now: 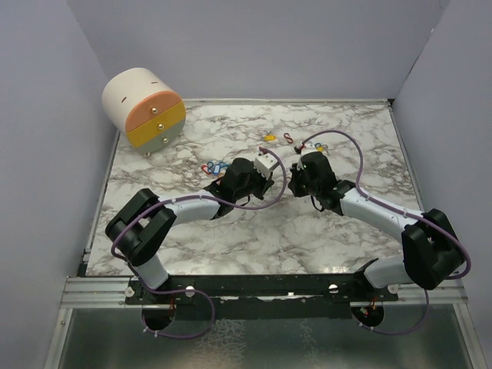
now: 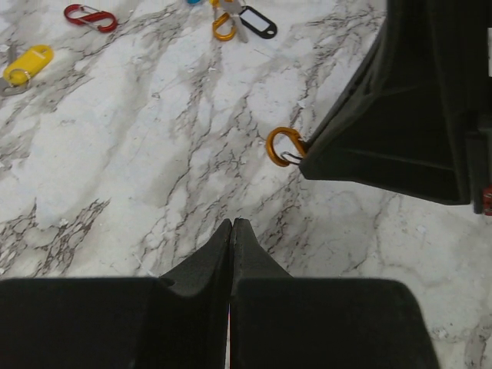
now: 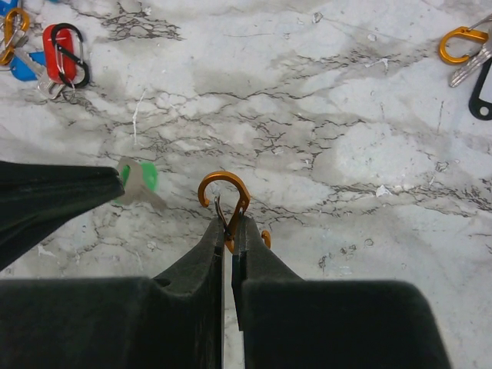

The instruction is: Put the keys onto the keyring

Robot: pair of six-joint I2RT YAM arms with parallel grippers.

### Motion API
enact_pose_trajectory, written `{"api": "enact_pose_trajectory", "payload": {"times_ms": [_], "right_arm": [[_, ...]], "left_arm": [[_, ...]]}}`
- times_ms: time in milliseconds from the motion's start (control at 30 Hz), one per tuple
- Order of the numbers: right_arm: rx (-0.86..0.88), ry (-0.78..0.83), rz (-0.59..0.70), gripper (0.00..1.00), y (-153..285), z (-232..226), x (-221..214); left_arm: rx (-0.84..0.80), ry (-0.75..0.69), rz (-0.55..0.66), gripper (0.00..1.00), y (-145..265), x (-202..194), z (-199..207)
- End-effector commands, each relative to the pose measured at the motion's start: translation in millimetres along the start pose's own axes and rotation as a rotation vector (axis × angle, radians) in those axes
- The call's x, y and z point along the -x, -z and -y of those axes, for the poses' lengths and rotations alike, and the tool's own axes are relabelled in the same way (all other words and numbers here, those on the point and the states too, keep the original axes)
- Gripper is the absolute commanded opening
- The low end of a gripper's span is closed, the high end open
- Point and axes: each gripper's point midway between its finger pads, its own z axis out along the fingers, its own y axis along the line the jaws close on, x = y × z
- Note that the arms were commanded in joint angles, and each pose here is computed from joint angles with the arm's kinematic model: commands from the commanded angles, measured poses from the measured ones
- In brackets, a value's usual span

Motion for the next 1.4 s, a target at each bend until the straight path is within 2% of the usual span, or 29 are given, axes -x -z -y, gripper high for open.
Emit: {"api": "enact_pose_trajectory", "payload": {"times_ms": [0,300,1367], "right_arm": [[0.063,0.004,0.013,0.01,-2,-10,3],[0.113,0.009,0.008,0.01,0,-19,5],[0.219,0.048,0.025,0.01,15,-35,10]], "left_arm": [[-0.171,-0.018,0.090,0.00,11,24,32],[-0.262,-0.092,0.120,0.00,13,31,51],[-0.245,-0.131,0.104,0.00,-7,27,45]]}}
